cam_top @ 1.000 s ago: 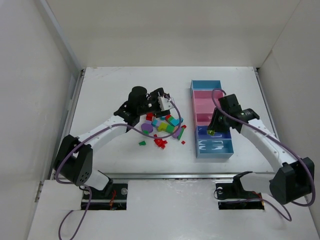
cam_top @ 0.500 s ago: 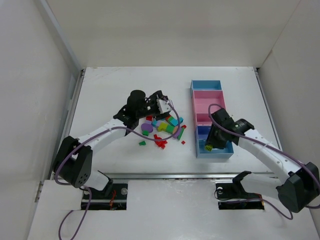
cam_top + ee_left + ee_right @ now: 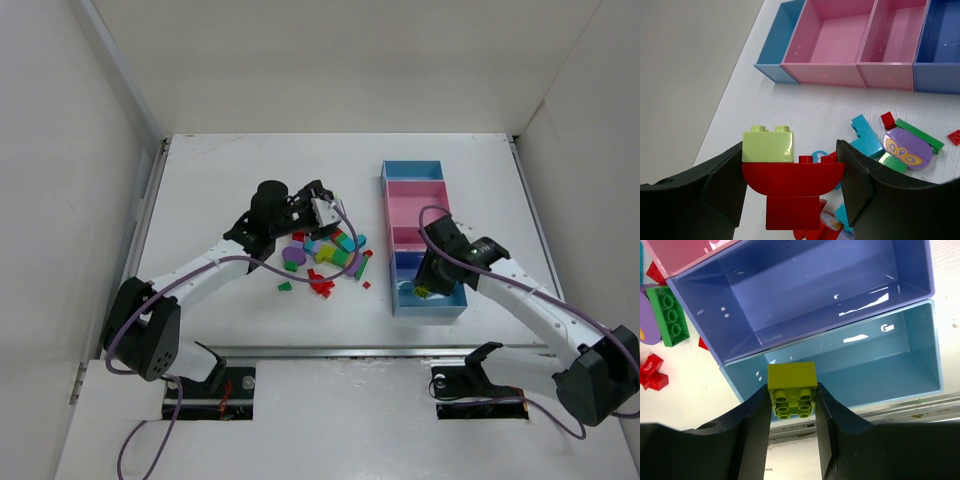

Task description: Sort the legos into containers by color

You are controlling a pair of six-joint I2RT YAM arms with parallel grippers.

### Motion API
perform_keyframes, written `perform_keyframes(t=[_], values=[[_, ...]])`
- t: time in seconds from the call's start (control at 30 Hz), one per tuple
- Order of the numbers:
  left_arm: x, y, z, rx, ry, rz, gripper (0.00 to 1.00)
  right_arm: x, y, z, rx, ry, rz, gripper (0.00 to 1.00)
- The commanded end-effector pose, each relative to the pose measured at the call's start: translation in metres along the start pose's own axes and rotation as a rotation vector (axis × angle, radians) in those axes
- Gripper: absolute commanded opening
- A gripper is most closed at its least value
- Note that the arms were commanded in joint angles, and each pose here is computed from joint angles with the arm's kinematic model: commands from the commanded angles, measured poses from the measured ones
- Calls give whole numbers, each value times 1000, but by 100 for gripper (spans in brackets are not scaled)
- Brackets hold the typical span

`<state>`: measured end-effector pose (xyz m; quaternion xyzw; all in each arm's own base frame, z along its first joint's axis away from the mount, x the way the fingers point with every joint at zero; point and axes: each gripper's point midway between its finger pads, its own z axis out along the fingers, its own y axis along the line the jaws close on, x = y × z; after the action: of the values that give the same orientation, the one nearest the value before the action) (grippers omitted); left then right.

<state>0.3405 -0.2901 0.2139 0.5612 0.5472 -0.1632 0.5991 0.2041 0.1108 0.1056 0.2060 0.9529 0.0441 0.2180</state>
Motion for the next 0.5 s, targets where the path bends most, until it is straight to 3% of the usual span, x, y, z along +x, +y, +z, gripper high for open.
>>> perform_keyframes(t=[0.0, 0.47], values=[[-28, 8, -6, -29, -85, 24, 0, -17, 0, -11, -3, -65, 40, 0], [-26, 5, -4, -15, -85, 11, 0, -42, 6, -20, -44, -124, 33, 0]])
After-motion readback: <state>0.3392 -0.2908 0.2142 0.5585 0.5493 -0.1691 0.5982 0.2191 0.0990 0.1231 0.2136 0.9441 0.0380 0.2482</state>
